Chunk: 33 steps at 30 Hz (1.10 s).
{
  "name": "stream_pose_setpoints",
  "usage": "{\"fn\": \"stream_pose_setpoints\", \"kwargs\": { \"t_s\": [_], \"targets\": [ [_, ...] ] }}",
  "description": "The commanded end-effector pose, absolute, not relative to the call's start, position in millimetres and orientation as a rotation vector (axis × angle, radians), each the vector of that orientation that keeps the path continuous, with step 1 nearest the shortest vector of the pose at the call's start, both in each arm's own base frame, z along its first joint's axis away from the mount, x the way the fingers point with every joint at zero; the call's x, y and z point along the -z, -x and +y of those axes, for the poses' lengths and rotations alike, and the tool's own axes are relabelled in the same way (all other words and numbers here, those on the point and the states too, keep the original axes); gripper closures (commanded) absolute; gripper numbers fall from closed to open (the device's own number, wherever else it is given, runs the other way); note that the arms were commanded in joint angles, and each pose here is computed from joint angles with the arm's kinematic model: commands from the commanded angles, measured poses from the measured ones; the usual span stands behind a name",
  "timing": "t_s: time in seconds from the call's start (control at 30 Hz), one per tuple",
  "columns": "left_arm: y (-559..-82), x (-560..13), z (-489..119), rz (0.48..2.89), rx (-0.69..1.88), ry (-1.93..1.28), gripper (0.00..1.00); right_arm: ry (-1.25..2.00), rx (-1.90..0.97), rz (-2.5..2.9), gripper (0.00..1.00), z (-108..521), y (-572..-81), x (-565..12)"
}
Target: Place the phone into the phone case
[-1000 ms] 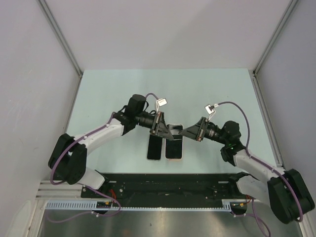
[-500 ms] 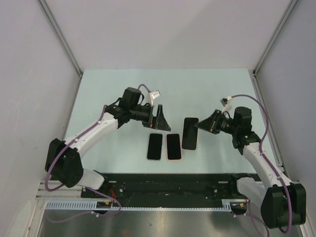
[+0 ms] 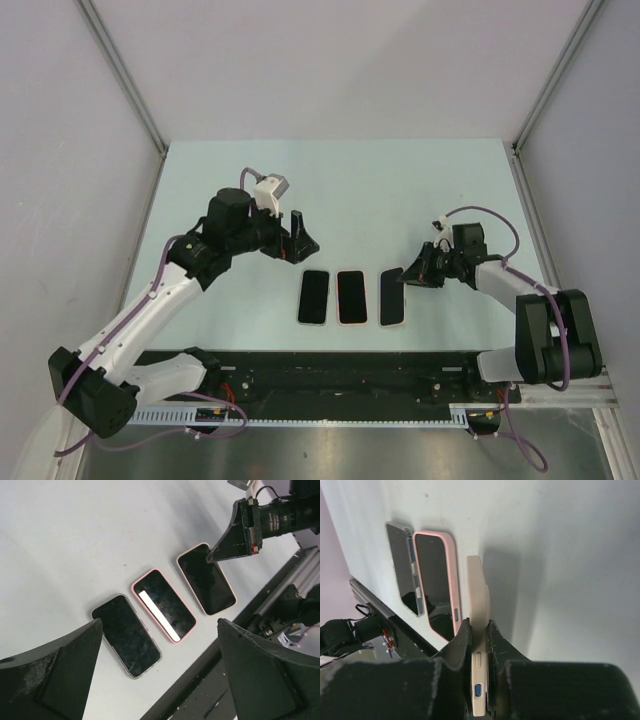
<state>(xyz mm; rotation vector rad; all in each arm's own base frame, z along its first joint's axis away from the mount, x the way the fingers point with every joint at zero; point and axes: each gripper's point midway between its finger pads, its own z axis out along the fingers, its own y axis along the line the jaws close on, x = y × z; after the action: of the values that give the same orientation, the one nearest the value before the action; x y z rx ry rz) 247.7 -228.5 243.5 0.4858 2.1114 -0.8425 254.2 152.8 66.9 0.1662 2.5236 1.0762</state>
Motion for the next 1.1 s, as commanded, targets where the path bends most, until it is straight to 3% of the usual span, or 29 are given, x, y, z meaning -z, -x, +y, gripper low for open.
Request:
{"fn": "stream_pose_setpoints", "kwargs": {
  "t_s": [0.0, 0.13, 0.17, 0.33, 0.37, 0.43, 0.47, 0.77, 1.07],
  "targets": [
    [-261.7, -248.9, -218.0, 2.055, 0.747, -0.453, 0.0, -0.121, -1.063, 2.454, 0.98, 151.0, -284.5, -69.4],
    [-262.8, -247.7, -217.1, 2.053, 0.739, -0.448, 0.0, -0.175, -1.045, 2.494, 0.91, 143.9, -290.9, -55.2],
    [-262.6, -247.3, -217.6, 2.055, 0.742, -0.45, 0.0, -0.187, -1.031, 2.503, 0.82, 141.6, -292.4, -54.3],
    [-263.5, -248.8, -218.0, 2.052, 0.744, -0.444, 0.0, -0.21, -0.948, 2.511, 0.61, 131.8, -298.1, -70.2],
    [-263.2, -250.0, -218.2, 2.049, 0.747, -0.443, 0.0, -0.21, -0.93, 2.504, 0.52, 130.0, -299.1, -76.0],
    [-263.0, -253.7, -218.0, 2.04, 0.751, -0.437, 0.0, -0.225, -0.856, 2.505, 0.43, 121.5, -295.5, -85.8],
    [-262.5, -256.2, -218.3, 2.035, 0.757, -0.432, 0.0, -0.227, -0.814, 2.488, 0.35, 117.0, -299.3, -94.1],
    [-248.9, -297.9, -213.9, 1.927, 0.827, -0.367, 0.0, -0.176, -0.81, 2.174, 0.0, 113.0, -269.0, -216.4],
    [-219.0, -356.0, -194.4, 1.675, 0.877, -0.33, 0.0, -0.186, -0.87, 1.9, 0.0, 111.8, -218.1, -295.3]
  ]
}}
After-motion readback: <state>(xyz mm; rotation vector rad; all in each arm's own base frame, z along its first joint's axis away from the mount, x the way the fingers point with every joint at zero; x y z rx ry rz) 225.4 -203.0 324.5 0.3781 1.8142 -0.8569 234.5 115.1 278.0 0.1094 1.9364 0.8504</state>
